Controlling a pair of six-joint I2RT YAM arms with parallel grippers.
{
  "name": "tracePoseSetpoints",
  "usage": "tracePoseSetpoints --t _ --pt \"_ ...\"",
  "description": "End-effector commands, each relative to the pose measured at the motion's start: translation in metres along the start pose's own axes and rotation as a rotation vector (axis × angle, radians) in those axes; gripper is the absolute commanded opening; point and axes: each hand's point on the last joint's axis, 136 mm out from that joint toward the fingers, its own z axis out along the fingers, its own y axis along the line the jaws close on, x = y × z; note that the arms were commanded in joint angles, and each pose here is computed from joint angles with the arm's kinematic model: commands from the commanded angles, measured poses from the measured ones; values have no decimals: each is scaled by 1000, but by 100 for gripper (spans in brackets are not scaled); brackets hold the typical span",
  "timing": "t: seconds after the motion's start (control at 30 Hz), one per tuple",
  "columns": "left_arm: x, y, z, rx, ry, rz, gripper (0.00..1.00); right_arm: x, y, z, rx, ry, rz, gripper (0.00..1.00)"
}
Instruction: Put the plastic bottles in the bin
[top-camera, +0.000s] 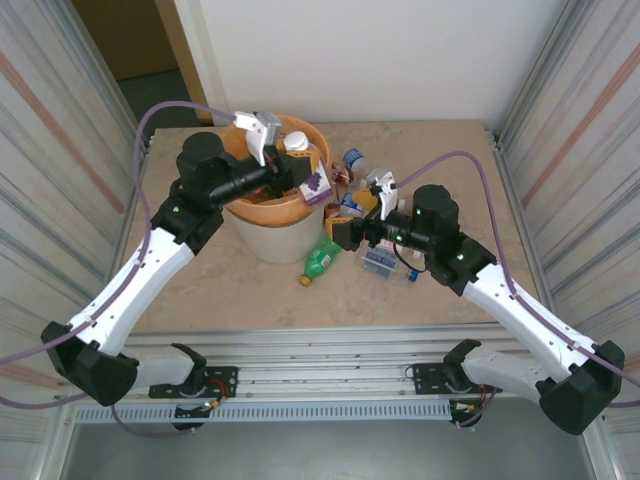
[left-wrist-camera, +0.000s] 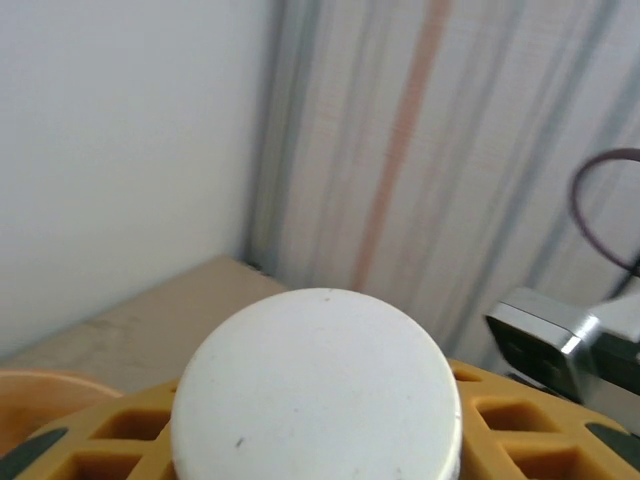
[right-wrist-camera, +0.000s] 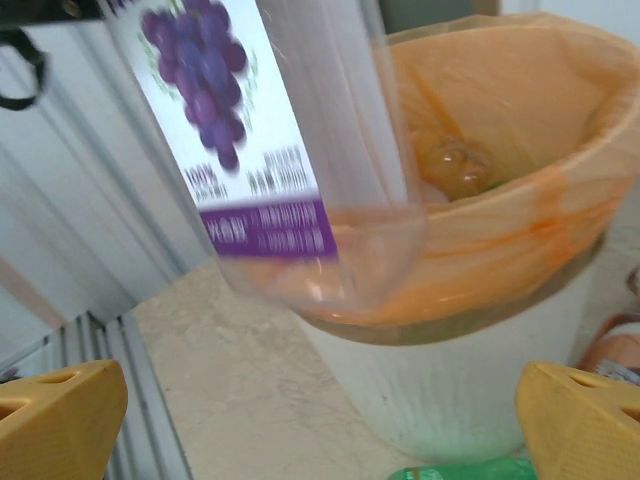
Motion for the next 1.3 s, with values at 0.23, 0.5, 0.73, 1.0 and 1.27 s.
tracePoseSetpoints --t 0.23,0.5,0.73,1.0,1.27 --pt "-29 89 -28 -524 26 253 0 36 -66 2 344 94 192 98" --pt "-1 134 -23 -635 217 282 0 87 -94 22 484 205 375 98" --pt "32 175 -14 -736 385 367 0 131 -91 50 520 329 478 98" --pt "67 207 1 -748 516 444 0 170 -87 74 549 421 562 98" --pt "99 226 15 -736 610 464 11 197 -92 88 583 484 612 98"
